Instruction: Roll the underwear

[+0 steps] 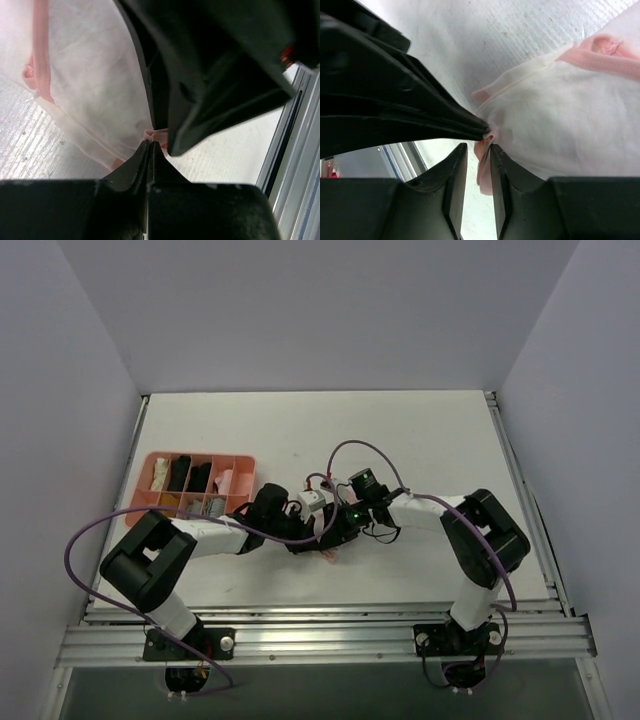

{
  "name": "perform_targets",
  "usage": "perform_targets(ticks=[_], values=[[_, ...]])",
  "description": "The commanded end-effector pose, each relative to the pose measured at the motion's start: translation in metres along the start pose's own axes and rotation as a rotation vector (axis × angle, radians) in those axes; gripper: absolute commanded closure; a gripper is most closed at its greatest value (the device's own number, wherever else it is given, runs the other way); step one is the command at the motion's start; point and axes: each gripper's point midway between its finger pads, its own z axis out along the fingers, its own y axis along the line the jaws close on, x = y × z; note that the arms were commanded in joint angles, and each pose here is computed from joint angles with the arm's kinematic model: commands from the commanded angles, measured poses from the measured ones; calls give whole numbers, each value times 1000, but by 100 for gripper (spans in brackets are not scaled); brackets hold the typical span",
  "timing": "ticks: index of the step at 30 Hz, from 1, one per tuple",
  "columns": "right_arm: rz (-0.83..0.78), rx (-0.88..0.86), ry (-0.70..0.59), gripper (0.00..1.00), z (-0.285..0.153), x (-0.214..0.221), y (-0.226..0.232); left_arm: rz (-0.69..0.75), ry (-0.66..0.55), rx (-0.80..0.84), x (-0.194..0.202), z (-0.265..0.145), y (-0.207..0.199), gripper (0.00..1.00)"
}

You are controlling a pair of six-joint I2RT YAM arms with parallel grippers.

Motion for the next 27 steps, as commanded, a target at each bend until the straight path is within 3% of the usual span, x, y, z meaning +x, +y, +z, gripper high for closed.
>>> perform_targets(ticks=[1, 4, 12, 20, 27], values=[[-78, 0, -92, 75, -16, -28, 15, -16, -13, -31, -13, 3, 9, 98], [-106, 64, -122, 66, -22, -35, 10, -35, -8, -41, -13, 3, 14, 98], [-314, 259, -167, 57, -25, -32, 9, -113, -57, -42, -19, -8, 29, 98], [-468, 329, -216, 55, -20, -32, 27, -135, -61, -39, -19, -8, 33, 98], [-455, 473, -304, 55, -29, -45, 11, -177, -65, -29, -19, -9, 39, 98]])
